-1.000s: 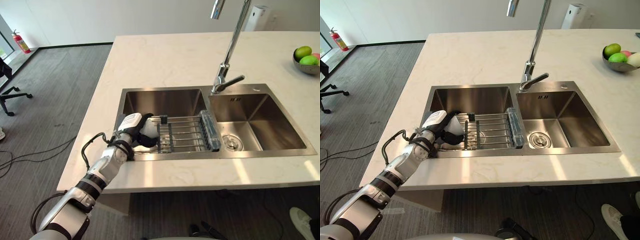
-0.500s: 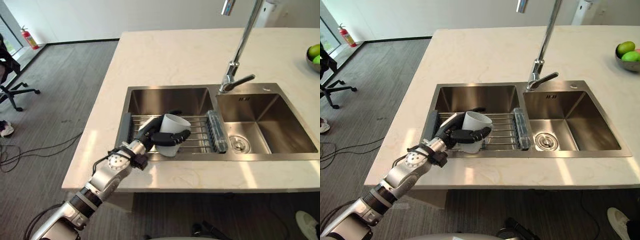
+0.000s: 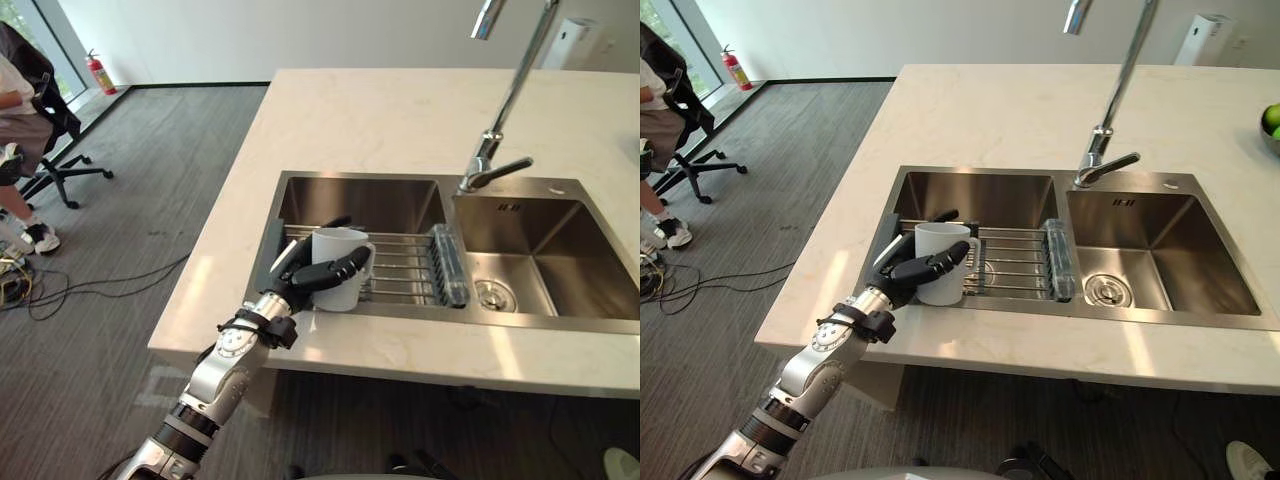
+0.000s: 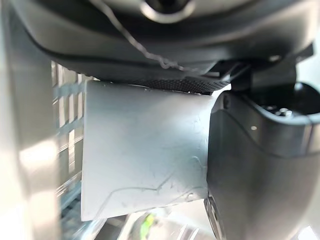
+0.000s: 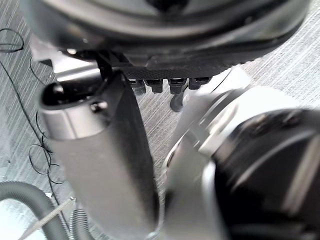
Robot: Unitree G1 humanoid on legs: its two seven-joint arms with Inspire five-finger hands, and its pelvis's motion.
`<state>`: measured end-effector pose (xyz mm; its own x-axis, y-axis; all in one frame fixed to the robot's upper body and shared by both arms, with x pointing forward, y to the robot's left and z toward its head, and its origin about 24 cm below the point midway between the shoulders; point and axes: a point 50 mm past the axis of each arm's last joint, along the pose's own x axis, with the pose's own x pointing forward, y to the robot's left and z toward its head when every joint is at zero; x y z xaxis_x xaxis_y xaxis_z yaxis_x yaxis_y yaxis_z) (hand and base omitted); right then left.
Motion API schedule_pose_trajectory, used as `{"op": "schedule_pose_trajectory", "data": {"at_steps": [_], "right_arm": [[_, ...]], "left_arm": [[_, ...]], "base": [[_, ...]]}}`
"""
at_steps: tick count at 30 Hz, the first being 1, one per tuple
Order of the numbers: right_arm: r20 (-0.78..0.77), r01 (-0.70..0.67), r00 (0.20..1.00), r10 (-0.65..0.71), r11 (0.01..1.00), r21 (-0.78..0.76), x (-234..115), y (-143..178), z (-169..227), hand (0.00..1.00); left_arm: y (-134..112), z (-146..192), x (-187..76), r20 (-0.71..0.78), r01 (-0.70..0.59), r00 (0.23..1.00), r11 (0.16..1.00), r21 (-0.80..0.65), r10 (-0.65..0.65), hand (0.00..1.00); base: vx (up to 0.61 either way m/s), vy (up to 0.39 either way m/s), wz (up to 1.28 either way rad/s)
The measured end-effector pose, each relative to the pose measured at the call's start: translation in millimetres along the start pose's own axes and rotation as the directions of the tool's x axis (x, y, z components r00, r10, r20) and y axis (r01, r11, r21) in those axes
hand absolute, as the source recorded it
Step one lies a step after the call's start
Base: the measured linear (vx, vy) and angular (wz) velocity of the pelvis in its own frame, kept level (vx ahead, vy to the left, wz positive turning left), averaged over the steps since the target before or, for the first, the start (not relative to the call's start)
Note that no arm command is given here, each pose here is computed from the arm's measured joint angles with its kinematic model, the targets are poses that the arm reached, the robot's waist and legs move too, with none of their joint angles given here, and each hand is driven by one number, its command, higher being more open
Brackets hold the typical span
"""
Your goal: Walk over to the sink, pick up the cup, carry it to the dishwasher, place the cup inside the dishwasher, then close the dishwasher door
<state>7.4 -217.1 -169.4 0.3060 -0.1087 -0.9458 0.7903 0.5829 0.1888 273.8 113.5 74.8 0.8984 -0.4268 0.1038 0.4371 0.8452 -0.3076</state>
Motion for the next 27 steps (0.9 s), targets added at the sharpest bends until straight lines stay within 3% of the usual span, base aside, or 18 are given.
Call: {"op": "schedule_pose_trajectory", "data": {"at_steps": [5, 10, 16, 19, 23, 27], "right_arm": [[-0.01, -0.041, 0.999, 0.041, 0.999, -0.022, 3, 14, -5, 1.0], [-0.032, -0.037, 0.999, 0.034, 0.991, -0.129, 4, 14, 7, 1.0], [-0.037, -0.031, 0.999, 0.025, 0.985, -0.171, 3, 10, 11, 1.0], [-0.032, -0.017, 0.999, 0.012, 0.984, -0.175, 2, 6, 13, 1.0], [-0.032, 0.017, 0.999, -0.02, 0.995, -0.095, 0, -2, 8, 1.0], [0.018, 0.078, 0.997, -0.078, 0.996, -0.038, -4, -23, 25, 1.0]], "left_arm": [[7, 21, -4, 0.12, -0.048, 0.992, 0.998, 0.028, 0.044, 0.0], [31, 73, -28, 0.391, -0.233, 0.901, 0.97, 0.074, 0.186, 0.0], [21, 115, -47, 0.582, -0.22, 0.807, 0.967, 0.131, 0.104, 0.0], [24, 128, -55, 0.627, -0.244, 0.773, 0.958, 0.148, 0.1, 0.0], [44, 133, -65, 0.645, -0.323, 0.74, 0.942, 0.095, 0.189, 0.0], [57, 110, -64, 0.562, -0.334, 0.791, 0.94, 0.064, 0.243, 0.0]], "base": [[0.08, -0.021, 0.64], [-0.07, -0.076, 0.34], [-0.14, -0.067, 0.7], [0.01, 0.0, 0.89], [0.05, 0.035, 1.16], [-0.02, -0.009, 1.53]]}}
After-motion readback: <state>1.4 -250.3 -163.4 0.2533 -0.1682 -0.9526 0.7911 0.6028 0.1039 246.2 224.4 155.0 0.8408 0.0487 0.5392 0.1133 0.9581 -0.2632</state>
